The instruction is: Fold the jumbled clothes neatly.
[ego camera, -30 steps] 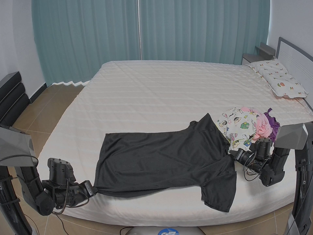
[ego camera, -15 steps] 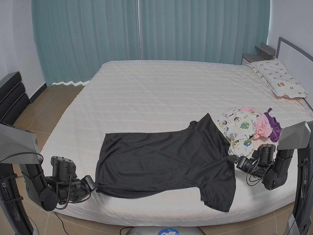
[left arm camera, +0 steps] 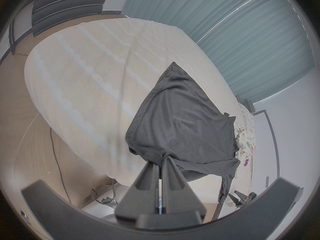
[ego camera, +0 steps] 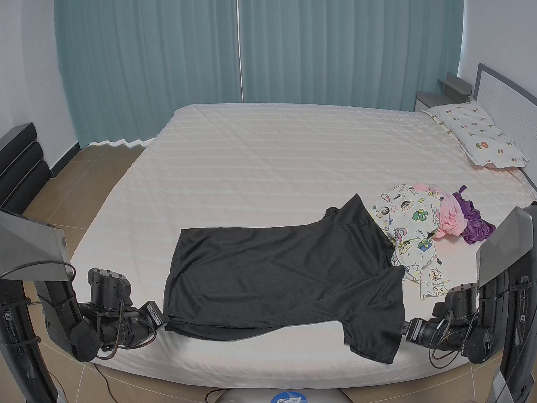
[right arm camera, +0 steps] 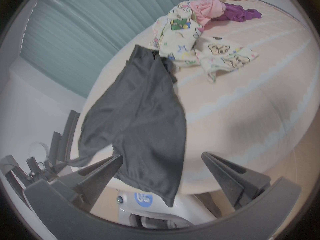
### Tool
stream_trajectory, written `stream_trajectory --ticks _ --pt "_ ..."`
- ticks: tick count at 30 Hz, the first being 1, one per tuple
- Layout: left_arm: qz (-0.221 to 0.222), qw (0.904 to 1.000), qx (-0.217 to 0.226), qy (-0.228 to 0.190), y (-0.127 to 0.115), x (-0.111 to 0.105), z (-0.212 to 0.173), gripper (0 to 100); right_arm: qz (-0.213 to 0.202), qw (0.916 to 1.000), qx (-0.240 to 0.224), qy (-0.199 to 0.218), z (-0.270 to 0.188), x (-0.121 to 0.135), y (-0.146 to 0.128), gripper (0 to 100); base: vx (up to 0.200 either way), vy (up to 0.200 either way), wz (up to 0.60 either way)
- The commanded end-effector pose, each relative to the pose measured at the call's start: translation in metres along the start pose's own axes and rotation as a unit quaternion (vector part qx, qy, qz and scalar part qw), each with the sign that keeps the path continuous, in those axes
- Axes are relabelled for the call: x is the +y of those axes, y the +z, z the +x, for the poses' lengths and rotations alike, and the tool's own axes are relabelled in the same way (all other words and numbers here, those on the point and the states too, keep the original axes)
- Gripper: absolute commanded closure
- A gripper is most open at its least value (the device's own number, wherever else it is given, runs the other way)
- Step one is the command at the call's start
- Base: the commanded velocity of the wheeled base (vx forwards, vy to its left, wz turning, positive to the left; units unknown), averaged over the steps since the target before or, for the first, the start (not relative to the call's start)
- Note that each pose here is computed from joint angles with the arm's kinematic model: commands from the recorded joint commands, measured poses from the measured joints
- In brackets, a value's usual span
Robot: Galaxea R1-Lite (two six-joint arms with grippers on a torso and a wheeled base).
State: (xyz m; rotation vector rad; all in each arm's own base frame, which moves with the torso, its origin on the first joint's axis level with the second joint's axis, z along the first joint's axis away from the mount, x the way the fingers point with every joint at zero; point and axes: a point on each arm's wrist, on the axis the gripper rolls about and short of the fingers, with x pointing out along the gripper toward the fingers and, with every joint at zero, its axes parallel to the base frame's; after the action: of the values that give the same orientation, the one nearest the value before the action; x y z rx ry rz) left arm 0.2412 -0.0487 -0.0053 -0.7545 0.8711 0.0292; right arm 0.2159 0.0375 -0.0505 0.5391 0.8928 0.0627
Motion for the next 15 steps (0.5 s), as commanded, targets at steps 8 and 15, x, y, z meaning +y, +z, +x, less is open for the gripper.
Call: stream_trajectory --ticks 8,15 --pt "0.000 1.0000 0.001 0.001 -0.001 0.000 0.000 100 -0.046 0.9973 0.056 -0.012 0.004 0.015 -0.032 0 0.000 0.000 0.00" --pt "0.000 1.0000 0.003 0.002 -0.001 0.001 0.000 100 -0.042 0.9976 0.054 0.002 0.001 0.025 -0.034 0 0.000 0.000 0.00"
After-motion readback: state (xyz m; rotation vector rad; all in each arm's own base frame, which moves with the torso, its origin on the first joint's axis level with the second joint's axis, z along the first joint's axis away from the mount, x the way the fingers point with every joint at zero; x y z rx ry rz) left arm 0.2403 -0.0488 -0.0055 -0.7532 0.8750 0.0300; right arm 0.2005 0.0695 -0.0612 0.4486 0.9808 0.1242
